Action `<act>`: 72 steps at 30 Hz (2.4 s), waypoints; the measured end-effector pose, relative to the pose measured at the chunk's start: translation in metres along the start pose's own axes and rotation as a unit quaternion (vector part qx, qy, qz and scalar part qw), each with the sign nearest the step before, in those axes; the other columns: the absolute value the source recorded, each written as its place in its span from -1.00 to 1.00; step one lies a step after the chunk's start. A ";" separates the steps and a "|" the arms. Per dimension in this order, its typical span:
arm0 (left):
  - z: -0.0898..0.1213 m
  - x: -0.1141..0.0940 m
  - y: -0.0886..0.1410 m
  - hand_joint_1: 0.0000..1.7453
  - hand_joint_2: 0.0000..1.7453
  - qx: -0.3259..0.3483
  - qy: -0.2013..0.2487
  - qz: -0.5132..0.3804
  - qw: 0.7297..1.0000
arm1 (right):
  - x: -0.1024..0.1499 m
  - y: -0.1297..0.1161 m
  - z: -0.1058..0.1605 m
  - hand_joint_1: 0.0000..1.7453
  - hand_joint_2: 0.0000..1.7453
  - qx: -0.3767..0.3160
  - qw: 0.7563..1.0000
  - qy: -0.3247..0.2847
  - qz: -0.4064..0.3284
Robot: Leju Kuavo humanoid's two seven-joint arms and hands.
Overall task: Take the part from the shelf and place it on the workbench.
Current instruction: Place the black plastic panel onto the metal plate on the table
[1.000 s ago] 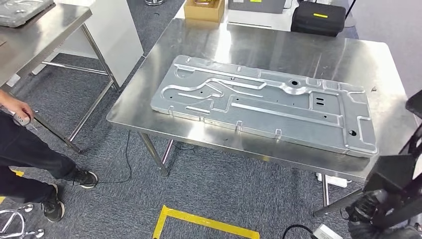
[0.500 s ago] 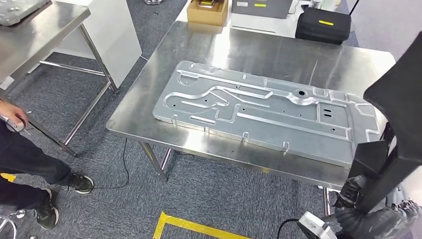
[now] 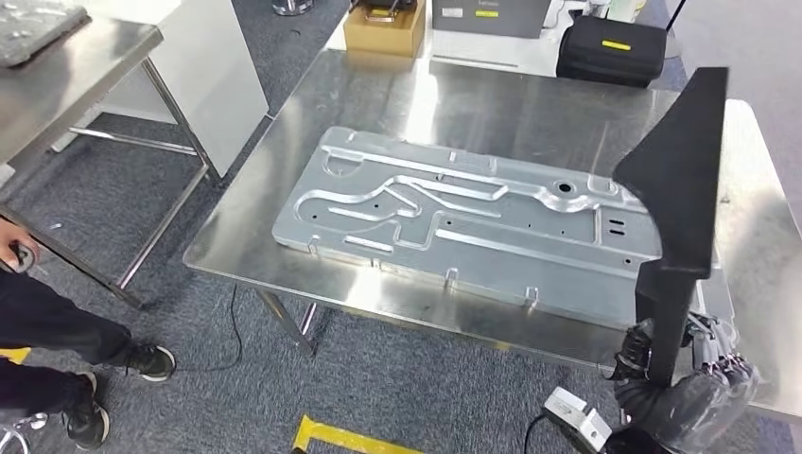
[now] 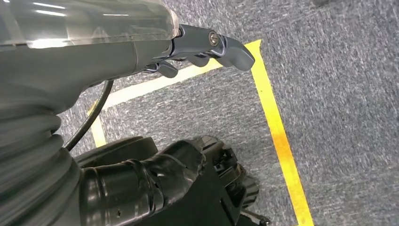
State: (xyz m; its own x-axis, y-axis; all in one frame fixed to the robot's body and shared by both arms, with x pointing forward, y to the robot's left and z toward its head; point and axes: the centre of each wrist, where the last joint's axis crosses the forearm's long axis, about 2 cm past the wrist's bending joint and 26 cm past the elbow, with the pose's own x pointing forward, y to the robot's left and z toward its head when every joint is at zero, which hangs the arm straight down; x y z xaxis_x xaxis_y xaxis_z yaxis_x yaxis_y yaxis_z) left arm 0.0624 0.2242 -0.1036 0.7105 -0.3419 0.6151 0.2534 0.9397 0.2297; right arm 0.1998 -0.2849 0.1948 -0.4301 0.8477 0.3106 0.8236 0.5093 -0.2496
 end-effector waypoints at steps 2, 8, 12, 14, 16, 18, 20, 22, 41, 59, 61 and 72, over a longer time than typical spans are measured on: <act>0.000 0.000 0.000 -1.00 1.00 0.004 0.002 -0.004 1.000 | 0.000 0.002 -0.001 1.00 1.00 0.000 1.000 -0.002 -0.001; 0.000 0.000 0.000 -1.00 1.00 0.006 0.004 -0.005 1.000 | 0.001 0.005 -0.001 1.00 1.00 0.002 1.000 -0.004 -0.005; -0.001 0.001 0.001 -1.00 1.00 0.004 0.005 -0.004 1.000 | 0.002 0.007 -0.004 1.00 1.00 0.000 1.000 -0.008 -0.006; 0.000 0.001 0.000 -1.00 1.00 -0.002 0.005 -0.003 1.000 | 0.002 0.009 -0.008 1.00 1.00 -0.004 1.000 -0.014 -0.006; -0.001 0.002 0.000 -1.00 1.00 -0.010 0.001 -0.003 1.000 | 0.001 0.011 -0.014 0.98 1.00 -0.011 1.000 -0.023 -0.006; -0.002 0.003 0.000 -1.00 1.00 -0.018 -0.002 -0.006 1.000 | 0.000 0.013 -0.020 0.95 1.00 -0.017 0.999 -0.031 -0.006; -0.002 0.004 0.000 -1.00 1.00 -0.026 -0.004 -0.009 1.000 | -0.002 0.015 -0.027 0.93 1.00 -0.022 0.999 -0.036 -0.004; -0.003 0.005 -0.001 -1.00 1.00 -0.032 -0.005 -0.012 0.999 | -0.003 0.019 -0.039 0.94 1.00 -0.027 0.999 -0.042 0.001; -0.015 0.028 0.001 -1.00 -1.00 -0.058 -0.006 -0.060 0.997 | -0.020 0.113 -0.155 0.93 1.00 0.049 0.968 -0.120 0.213; -0.019 0.040 -0.003 -1.00 -1.00 -0.068 -0.014 -0.067 0.995 | -0.017 0.199 -0.071 0.96 1.00 0.300 0.872 -0.260 0.285; -0.019 0.040 -0.003 -1.00 -1.00 -0.068 -0.013 -0.067 0.995 | -0.019 0.201 -0.066 0.99 1.00 0.311 0.865 -0.265 0.292; -0.018 0.038 -0.004 -1.00 -1.00 -0.069 -0.009 -0.069 0.995 | -0.030 0.206 -0.031 0.96 1.00 0.387 0.822 -0.256 0.329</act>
State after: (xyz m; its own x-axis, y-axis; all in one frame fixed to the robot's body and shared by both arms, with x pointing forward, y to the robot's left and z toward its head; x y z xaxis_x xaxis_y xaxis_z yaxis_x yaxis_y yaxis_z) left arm 0.1003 0.2076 -0.0944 0.6519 -0.4662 0.5981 0.4354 0.8759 0.2082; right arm 0.3943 -0.2099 0.1621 -0.2478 0.8279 -0.5031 0.5433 -0.3112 -0.7797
